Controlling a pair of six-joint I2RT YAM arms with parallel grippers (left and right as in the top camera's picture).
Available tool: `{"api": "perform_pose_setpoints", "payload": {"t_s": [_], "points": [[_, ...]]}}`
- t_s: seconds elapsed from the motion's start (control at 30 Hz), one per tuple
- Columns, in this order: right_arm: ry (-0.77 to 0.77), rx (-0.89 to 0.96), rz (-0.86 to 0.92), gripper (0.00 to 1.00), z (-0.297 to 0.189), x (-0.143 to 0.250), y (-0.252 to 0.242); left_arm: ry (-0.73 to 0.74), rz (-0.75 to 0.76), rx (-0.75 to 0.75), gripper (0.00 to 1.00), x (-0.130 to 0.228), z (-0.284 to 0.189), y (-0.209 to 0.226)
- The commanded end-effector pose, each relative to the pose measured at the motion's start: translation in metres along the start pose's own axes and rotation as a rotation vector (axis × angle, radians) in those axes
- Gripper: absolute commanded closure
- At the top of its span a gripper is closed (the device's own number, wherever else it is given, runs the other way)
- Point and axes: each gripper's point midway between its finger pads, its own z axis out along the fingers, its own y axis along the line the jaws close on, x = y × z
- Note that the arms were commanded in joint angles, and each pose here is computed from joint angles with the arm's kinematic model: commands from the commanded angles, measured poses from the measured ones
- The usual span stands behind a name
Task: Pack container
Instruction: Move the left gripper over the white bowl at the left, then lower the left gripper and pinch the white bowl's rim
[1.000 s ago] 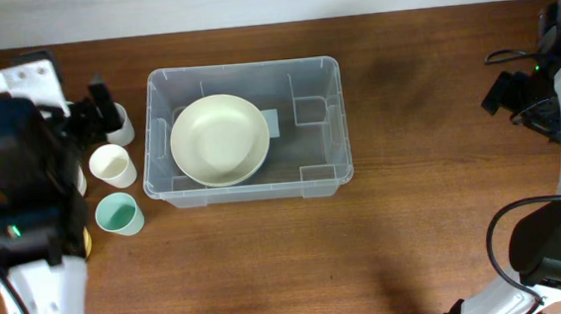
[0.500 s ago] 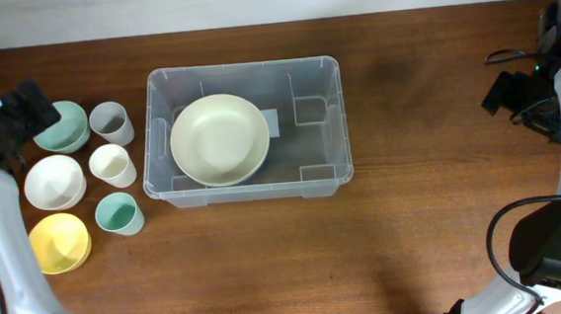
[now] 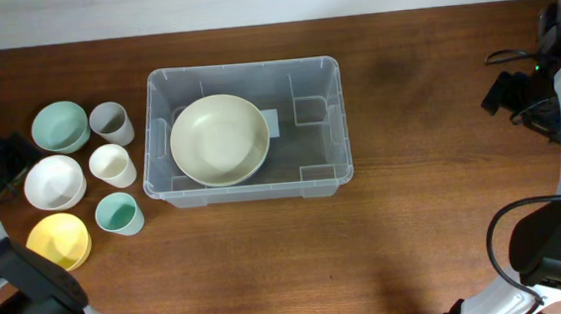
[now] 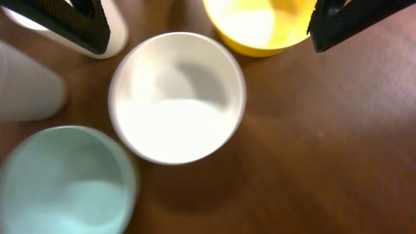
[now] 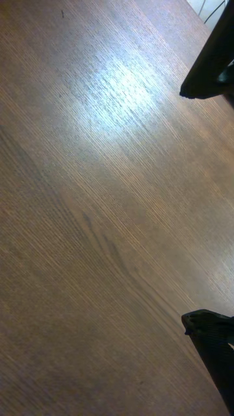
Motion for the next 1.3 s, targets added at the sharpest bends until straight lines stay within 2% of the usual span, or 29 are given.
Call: {"api": "perform_pose_setpoints", "payload": {"t_s": [0.0,0.23,0.47,0.87,1.27], "points": [[-0.001,0.015,0.013,0.01,0.001,-0.001,-0.004,0.091,-0.037,-0.023,0.0,0.014,0.022,0.011],[-0.001,0.015,0.013,0.01,0.001,-0.001,-0.004,0.214,-0.038,-0.046,0.0,0.035,0.061,0.016],[-0.001,0.015,0.013,0.01,0.002,-0.001,-0.004,0.268,-0.019,-0.057,0.01,0.044,0.089,0.018],[-0.001,0.015,0.013,0.01,0.001,-0.001,-0.004,0.206,-0.02,-0.05,0.01,0.029,0.096,0.016],[-0.001,0.015,0.013,0.01,0.001,-0.001,-0.004,0.237,-0.02,-0.049,0.01,0.036,0.108,0.016]]}}
